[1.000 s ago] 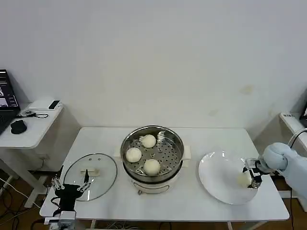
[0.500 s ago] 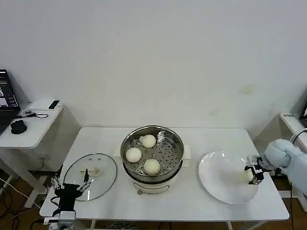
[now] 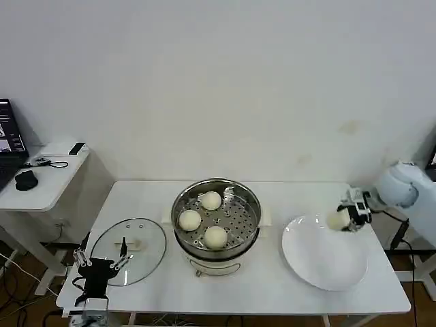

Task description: Take steamed baozi put them in steamer then cover it.

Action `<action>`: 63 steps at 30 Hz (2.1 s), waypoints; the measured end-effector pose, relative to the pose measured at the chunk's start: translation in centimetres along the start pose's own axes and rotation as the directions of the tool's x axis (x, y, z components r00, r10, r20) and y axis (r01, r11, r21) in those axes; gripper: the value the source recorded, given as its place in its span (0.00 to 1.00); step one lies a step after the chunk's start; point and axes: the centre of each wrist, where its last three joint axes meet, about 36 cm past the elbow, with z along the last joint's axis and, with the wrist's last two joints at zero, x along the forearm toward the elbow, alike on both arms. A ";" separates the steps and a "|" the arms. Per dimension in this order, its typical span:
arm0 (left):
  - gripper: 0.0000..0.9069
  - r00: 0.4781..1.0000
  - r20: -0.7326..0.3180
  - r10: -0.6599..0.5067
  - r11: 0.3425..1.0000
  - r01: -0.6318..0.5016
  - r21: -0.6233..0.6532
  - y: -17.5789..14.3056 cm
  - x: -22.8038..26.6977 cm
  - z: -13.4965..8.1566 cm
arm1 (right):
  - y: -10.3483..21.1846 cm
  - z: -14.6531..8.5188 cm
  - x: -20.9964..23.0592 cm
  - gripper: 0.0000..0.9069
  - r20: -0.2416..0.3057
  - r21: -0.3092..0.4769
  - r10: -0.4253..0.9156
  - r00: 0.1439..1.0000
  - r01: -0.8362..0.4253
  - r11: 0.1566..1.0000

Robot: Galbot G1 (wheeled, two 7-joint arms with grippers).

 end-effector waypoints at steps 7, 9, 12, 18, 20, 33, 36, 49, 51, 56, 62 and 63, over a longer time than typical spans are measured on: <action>1.00 1.000 0.001 -0.005 1.000 0.005 -0.002 0.0 0.0 -0.1 | -3.3 -6.7 3.2 0.74 0.085 0.031 0.065 0.994 -0.068 0.997; 1.00 1.000 0.000 -0.006 1.000 0.006 -0.002 0.0 -0.1 0.0 | -3.9 -9.0 3.9 0.74 0.111 0.043 0.072 0.991 -0.077 0.996; 1.00 1.000 -0.001 -0.011 1.000 0.011 -0.004 0.1 -0.3 0.1 | -4.3 -12.6 4.4 0.74 0.150 0.059 0.070 0.986 -0.080 0.995; 1.00 1.000 -0.003 -0.019 1.000 0.019 -0.002 0.2 -0.4 0.2 | -4.1 -18.9 4.3 0.76 0.205 0.053 0.047 0.978 -0.059 0.997; 1.00 1.000 -0.002 -0.023 1.000 0.023 -0.003 0.4 -0.4 0.1 | -3.9 -20.5 4.0 0.76 0.220 0.040 0.037 0.975 -0.047 0.998; 1.00 0.999 -0.007 -0.038 0.999 0.038 -0.005 0.9 -0.1 0.2 | -1.9 -26.2 -0.6 0.76 0.223 -0.012 -0.050 0.974 0.054 0.998; 1.00 0.999 -0.005 -0.041 0.999 0.041 -0.011 1.2 -0.1 0.2 | -1.6 -26.4 -1.6 0.76 0.214 -0.024 -0.061 0.975 0.067 0.997; 1.00 0.999 -0.003 -0.041 0.999 0.041 -0.008 1.1 0.0 0.0 | -1.0 -26.9 -4.1 0.77 0.187 -0.054 -0.079 0.979 0.091 0.994; 1.00 0.999 -0.004 -0.041 0.999 0.041 -0.009 1.1 0.1 0.1 | -0.9 -26.8 -4.3 0.82 0.184 -0.055 -0.080 0.980 0.092 0.994; 1.00 0.999 -0.005 -0.041 0.999 0.041 -0.009 1.1 0.2 0.1 | -0.8 -26.7 -4.5 1.00 0.180 -0.059 -0.078 0.981 0.089 0.994; 1.00 0.999 -0.005 -0.044 0.999 0.044 -0.009 1.2 0.1 0.1 | -0.9 -26.6 -3.5 1.00 0.190 -0.055 -0.050 0.981 0.062 0.997; 1.00 0.999 -0.005 -0.044 0.999 0.044 -0.009 1.2 0.1 0.1 | -0.9 -26.6 -3.2 1.00 0.194 -0.054 -0.043 0.980 0.054 0.997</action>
